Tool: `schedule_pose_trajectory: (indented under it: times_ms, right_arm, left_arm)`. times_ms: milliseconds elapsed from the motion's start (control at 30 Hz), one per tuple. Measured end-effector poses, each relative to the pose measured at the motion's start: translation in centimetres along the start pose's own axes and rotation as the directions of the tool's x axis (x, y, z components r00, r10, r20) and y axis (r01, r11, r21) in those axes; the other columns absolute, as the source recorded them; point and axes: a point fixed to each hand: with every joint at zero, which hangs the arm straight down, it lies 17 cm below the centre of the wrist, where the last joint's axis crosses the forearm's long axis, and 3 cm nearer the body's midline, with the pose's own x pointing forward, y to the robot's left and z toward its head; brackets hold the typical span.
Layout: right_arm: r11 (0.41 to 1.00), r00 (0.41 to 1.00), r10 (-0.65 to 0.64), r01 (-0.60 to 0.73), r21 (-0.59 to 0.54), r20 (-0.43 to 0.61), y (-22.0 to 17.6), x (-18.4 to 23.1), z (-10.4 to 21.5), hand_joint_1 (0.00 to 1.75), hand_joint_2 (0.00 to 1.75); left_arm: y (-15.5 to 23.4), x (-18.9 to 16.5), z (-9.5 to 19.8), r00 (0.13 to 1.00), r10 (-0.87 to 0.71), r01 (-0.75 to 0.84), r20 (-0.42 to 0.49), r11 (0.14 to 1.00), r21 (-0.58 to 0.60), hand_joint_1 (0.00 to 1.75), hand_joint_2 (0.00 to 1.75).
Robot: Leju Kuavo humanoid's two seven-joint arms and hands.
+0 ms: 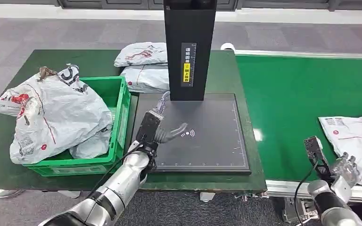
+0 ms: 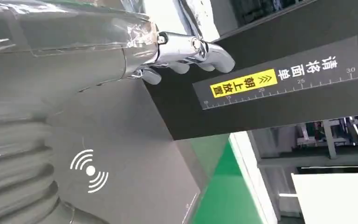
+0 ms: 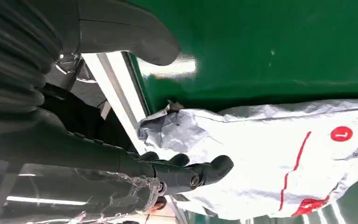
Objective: Moved the parcel from conveyor to table for the left to box.
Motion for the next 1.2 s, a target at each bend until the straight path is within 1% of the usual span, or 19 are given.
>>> schedule_pose_trajectory:
  times_ms: [433,667,800,833,867,900,933,967,1067,1200]
  right_arm:
    - [1.000,1.000,0.008,-0.008,-0.002,-0.003,0.0,-0.1,0.0,0.00,1.75]
    - [0.998,0.998,0.060,-0.060,-0.027,-0.020,-0.9,-0.4,-0.4,0.00,1.75]
    - [0.994,0.997,0.073,-0.074,-0.078,-0.015,-2.1,0.6,-0.7,0.00,1.75]
    - [0.996,0.999,0.053,-0.053,-0.072,-0.003,-2.0,1.1,-0.7,0.00,1.75]
    - [0.999,1.000,-0.002,0.003,-0.035,0.018,-1.3,1.6,-0.6,0.00,1.75]
    - [0.997,0.996,-0.082,0.083,-0.003,0.019,-0.7,1.7,-0.5,0.00,1.75]
    - [0.991,0.991,-0.133,0.133,0.010,0.014,-0.2,1.7,-0.3,0.00,1.75]
    - [0.988,0.988,-0.154,0.154,0.015,0.007,0.0,1.5,-0.2,0.00,1.75]
    - [0.986,0.986,-0.163,0.163,0.018,-0.021,0.2,1.0,-0.1,0.00,1.75]
    - [0.992,0.991,-0.129,0.129,-0.002,-0.021,-0.3,1.0,-0.3,0.00,1.75]
  left_arm:
    - [-0.2,-0.3,0.2,1.000,0.002,-0.002,-0.009,1.000,-0.005,0.00,1.75]
    - [0.1,-0.6,0.4,1.000,0.025,-0.025,-0.006,1.000,0.011,0.00,1.75]
    - [0.5,-0.9,0.8,1.000,-0.001,0.001,-0.002,0.999,0.038,0.00,1.75]
    - [0.6,-1.0,0.9,1.000,-0.006,0.006,-0.005,0.999,0.043,0.00,1.75]
    - [0.6,-1.2,1.1,1.000,-0.008,0.009,-0.009,0.999,0.049,0.00,1.75]
    - [0.6,-1.4,1.3,1.000,-0.009,0.010,-0.012,0.999,0.052,0.00,1.75]
    - [0.6,-1.5,1.4,1.000,-0.008,0.009,-0.013,0.999,0.054,0.00,1.75]
    - [0.6,-1.6,1.5,1.000,-0.005,0.006,-0.015,0.998,0.056,0.00,1.75]
    - [0.6,-1.8,1.7,1.000,0.000,0.001,-0.019,0.998,0.059,0.00,1.75]
    - [0.5,-1.7,1.7,1.000,0.010,-0.008,-0.020,0.998,0.061,0.00,1.75]
